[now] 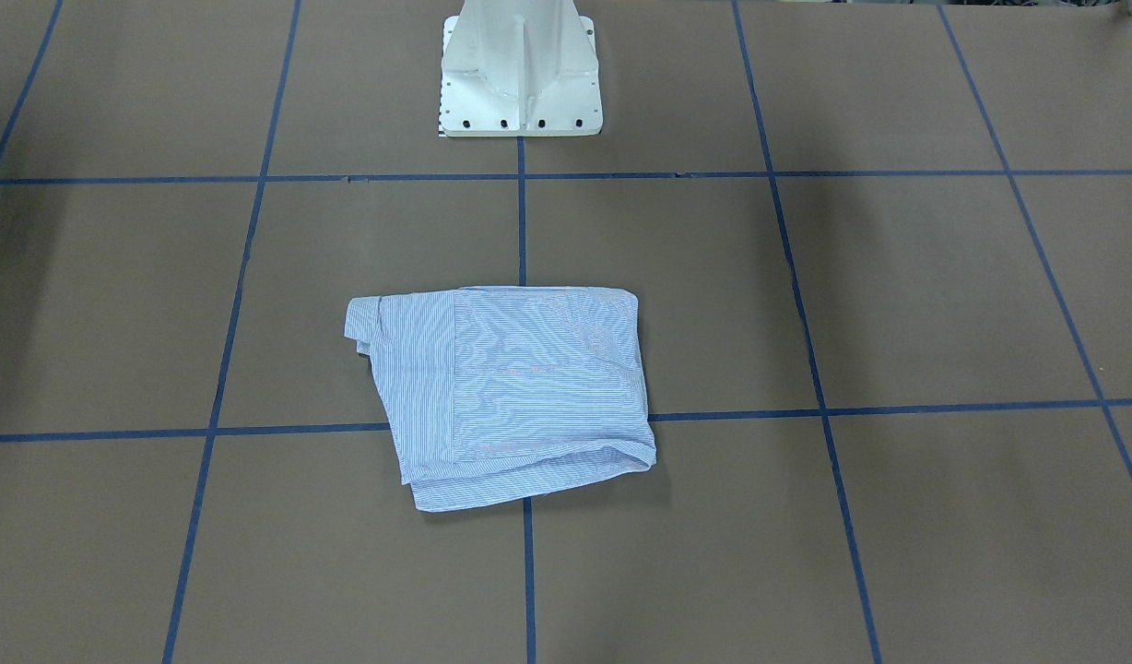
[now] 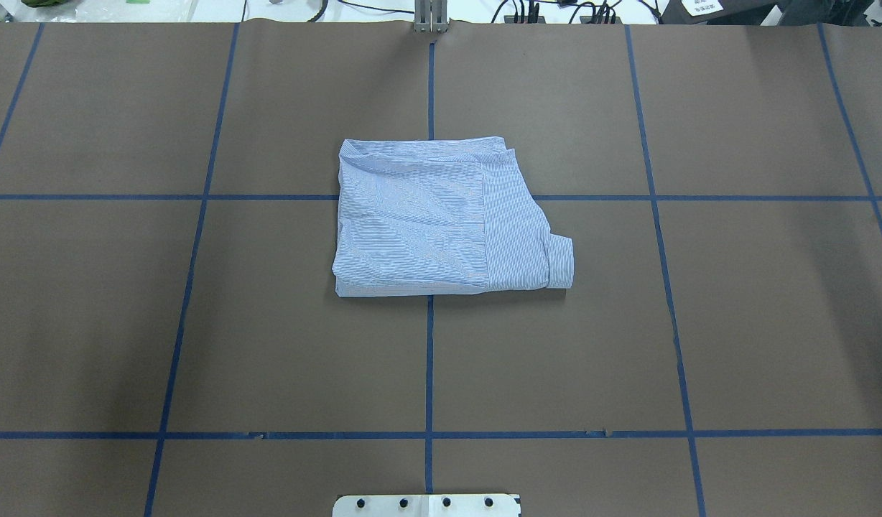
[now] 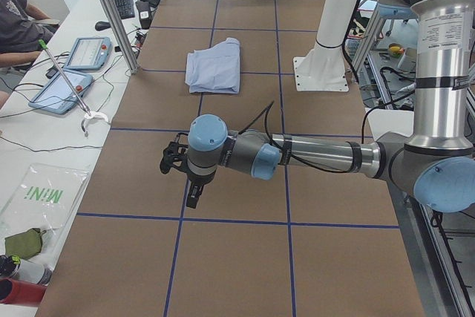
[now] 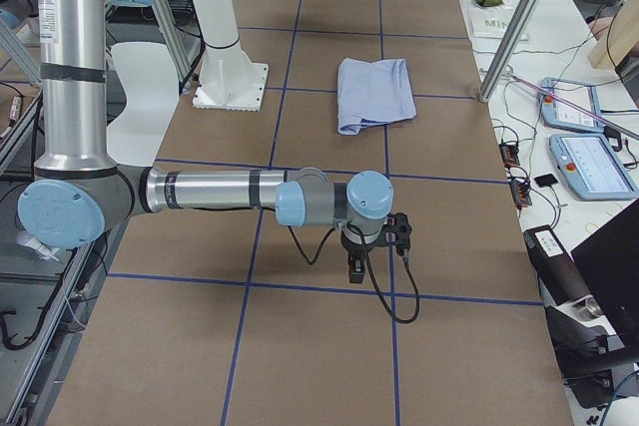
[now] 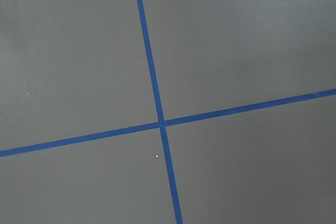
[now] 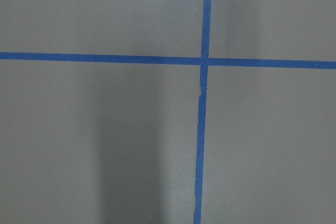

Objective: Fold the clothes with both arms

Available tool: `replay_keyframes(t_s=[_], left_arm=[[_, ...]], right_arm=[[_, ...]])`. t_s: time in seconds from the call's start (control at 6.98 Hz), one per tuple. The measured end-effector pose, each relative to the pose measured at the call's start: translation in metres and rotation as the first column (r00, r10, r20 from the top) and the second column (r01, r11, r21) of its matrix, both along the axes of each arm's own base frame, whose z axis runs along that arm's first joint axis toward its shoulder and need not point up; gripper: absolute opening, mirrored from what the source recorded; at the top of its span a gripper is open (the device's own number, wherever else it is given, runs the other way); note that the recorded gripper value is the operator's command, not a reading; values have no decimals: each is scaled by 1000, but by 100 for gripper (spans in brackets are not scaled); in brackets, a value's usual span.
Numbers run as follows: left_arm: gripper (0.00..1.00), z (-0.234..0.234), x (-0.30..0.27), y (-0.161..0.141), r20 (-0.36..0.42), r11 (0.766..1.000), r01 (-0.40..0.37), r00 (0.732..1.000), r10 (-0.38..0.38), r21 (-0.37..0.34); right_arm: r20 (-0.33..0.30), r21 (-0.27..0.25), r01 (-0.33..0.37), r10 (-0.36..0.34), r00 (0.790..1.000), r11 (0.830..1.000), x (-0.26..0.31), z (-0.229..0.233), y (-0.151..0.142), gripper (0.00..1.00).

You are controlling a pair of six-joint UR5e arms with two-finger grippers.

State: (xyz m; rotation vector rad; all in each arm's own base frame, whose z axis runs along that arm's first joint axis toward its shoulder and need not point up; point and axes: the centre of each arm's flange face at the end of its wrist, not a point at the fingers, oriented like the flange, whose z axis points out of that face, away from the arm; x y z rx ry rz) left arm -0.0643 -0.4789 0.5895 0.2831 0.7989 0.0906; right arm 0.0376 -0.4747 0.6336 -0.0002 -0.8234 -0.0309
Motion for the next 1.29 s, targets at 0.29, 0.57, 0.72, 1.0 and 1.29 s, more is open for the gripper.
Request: replay_keyframes(t_s=[0.29, 0.57, 0.72, 1.0, 1.29], left_arm=[[100, -3, 0, 0, 0, 1000, -1, 1000, 1, 8], [100, -14, 1, 2, -12, 1000, -4, 1000, 4, 26], [100, -16, 2, 3, -28, 1000, -8, 1000, 9, 27], [100, -15, 3, 4, -39, 1000, -13, 999, 13, 24], [100, -13, 3, 4, -41, 1000, -15, 999, 16, 22]], right_arm=[[-2, -4, 0, 0, 1000, 1000, 0, 2, 0, 100], [-3, -6, 0, 0, 1000, 1000, 0, 3, 0, 100], [-4, -7, 0, 0, 1000, 1000, 0, 4, 0, 100], [-4, -6, 0, 0, 1000, 1000, 0, 3, -1, 100], [-5, -7, 0, 0, 1000, 1000, 0, 4, -1, 100]])
